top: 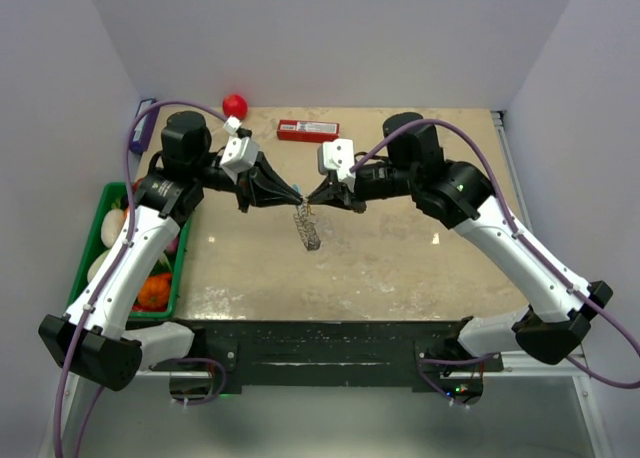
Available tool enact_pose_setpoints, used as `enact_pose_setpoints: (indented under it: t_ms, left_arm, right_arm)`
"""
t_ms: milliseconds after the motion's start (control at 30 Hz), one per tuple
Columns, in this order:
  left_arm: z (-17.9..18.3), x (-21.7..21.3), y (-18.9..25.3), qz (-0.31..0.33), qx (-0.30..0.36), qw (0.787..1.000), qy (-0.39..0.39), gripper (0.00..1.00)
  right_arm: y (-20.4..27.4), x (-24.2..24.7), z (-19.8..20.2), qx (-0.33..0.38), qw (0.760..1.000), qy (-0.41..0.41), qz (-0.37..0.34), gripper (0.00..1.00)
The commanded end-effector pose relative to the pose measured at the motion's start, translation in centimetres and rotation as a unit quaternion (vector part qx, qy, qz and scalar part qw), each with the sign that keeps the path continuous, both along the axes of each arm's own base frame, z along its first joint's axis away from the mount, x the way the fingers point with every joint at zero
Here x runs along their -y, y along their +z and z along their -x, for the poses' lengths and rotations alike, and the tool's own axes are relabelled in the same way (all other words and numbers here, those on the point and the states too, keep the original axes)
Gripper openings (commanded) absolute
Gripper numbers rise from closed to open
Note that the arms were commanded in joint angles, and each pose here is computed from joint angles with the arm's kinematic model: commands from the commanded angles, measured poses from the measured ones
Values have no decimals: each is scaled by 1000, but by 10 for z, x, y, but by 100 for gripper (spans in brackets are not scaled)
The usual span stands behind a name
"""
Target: Remove the keys from the keyring
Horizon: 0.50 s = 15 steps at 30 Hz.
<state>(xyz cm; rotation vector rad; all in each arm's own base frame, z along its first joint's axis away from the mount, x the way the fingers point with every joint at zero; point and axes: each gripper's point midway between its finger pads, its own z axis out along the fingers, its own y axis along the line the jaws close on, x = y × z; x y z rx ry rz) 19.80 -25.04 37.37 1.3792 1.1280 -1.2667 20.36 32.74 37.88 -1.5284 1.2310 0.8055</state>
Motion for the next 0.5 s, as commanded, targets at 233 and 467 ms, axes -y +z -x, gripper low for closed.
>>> enact_pose_setpoints:
  t_ms: [233, 467]
  left_arm:
    - [7, -2, 20, 16, 38, 999, -11, 0]
    - [3, -2, 18, 14, 35, 999, -1, 0]
  right_arm:
    - [4, -8, 0, -8, 1000, 18, -14, 0]
    - [4, -7, -4, -3, 1000, 10, -7, 0]
